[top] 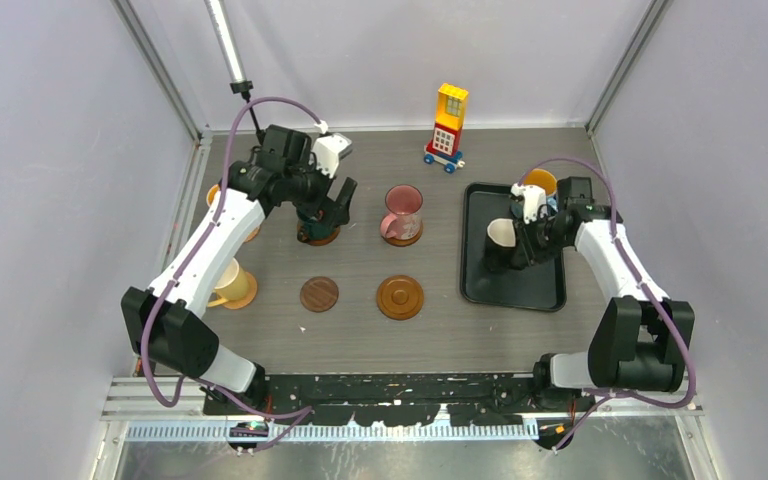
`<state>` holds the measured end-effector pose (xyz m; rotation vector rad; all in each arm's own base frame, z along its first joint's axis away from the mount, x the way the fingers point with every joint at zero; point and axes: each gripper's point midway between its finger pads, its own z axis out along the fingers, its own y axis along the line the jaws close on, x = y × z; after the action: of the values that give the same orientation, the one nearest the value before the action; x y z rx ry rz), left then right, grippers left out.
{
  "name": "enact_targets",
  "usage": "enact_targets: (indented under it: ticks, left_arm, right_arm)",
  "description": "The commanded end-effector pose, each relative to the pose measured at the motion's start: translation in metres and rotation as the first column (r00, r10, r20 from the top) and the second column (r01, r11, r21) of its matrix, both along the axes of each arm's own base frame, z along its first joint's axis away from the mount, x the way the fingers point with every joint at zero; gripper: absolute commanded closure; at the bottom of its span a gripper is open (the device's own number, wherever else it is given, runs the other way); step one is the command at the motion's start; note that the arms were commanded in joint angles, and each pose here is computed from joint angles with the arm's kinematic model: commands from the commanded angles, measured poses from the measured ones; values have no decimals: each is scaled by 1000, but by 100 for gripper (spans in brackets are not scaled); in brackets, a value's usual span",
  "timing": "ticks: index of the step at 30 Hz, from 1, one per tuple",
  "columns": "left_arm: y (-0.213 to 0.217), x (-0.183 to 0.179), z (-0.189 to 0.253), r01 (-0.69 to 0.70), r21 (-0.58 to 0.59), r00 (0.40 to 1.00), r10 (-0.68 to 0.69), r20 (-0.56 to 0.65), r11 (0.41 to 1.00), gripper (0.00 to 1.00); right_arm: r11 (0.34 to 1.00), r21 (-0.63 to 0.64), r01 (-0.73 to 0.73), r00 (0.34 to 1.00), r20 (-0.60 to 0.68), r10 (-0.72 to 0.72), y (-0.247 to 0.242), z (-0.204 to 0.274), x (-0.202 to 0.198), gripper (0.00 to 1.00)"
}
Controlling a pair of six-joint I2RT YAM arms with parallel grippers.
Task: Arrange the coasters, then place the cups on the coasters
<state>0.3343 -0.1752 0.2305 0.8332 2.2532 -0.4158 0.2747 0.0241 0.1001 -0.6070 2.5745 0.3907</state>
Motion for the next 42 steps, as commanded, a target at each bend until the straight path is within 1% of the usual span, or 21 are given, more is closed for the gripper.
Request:
enact_targets:
  ticks: [1,2,4,8,11,16,18,21,24,28,31,34,36,38,42]
  left_arm:
    - [-11,5,11,-4,-34,999,6,52,999,0]
    - [-12,5,9,-3,-26,999,5,51,1000,0]
    - [-15,3,7,-6,-5,999,7,52,1000,0]
    - [-24,-2,3,-2,4,999,2,44,1000,0]
    - [-31,-7,1,5,-4,999,-5,32,1000,0]
    - [-51,-18,-2,46,-42,999,-47,-18,998,0]
    - [-61,-21,-3,57,-48,998,-58,-24,997,0]
    - [-72,-19,-6,24,-34,1000,-24,-18,999,0]
    - [-88,-17,-9,-14,-51,1000,12,-26,999,0]
    - [-115,-20,-11,-1,-75,1000,1,-10,997,0]
    - [-144,-30,-10,28,-127,999,-31,-24,991,0]
    - [-180,-45,-8,109,-177,993,-113,-14,978,0]
    - [-206,-56,-7,171,-163,985,-170,21,972,0]
    - [-228,-63,-14,199,-125,980,-195,40,972,0]
    - [-269,-74,-32,241,-77,970,-239,41,967,0]
  right_arm:
    - [992,30,123,985,121,-126,11,14,24,94]
    - [992,32,125,985,119,-128,14,13,22,89]
    - [990,40,132,985,103,-135,19,13,17,73]
    - [987,52,154,985,73,-157,27,12,8,58]
    - [987,58,151,987,53,-155,29,11,-1,53]
    - [992,103,70,997,13,-72,50,12,-20,48]
    - [992,121,26,999,26,-30,59,17,-25,45]
    - [988,151,-37,999,37,32,76,23,-31,42]
    - [981,174,-81,997,24,78,89,26,-35,38]
    - [971,199,-129,992,27,127,95,39,-43,35]
    - [976,191,-104,994,65,93,88,58,-42,34]
    - [971,236,-35,991,131,4,73,87,-34,32]
    - [964,265,31,983,165,-77,57,106,-25,30]
    - [957,269,112,970,181,-164,34,120,-14,30]
    - [929,266,256,931,190,-311,-10,136,8,29]
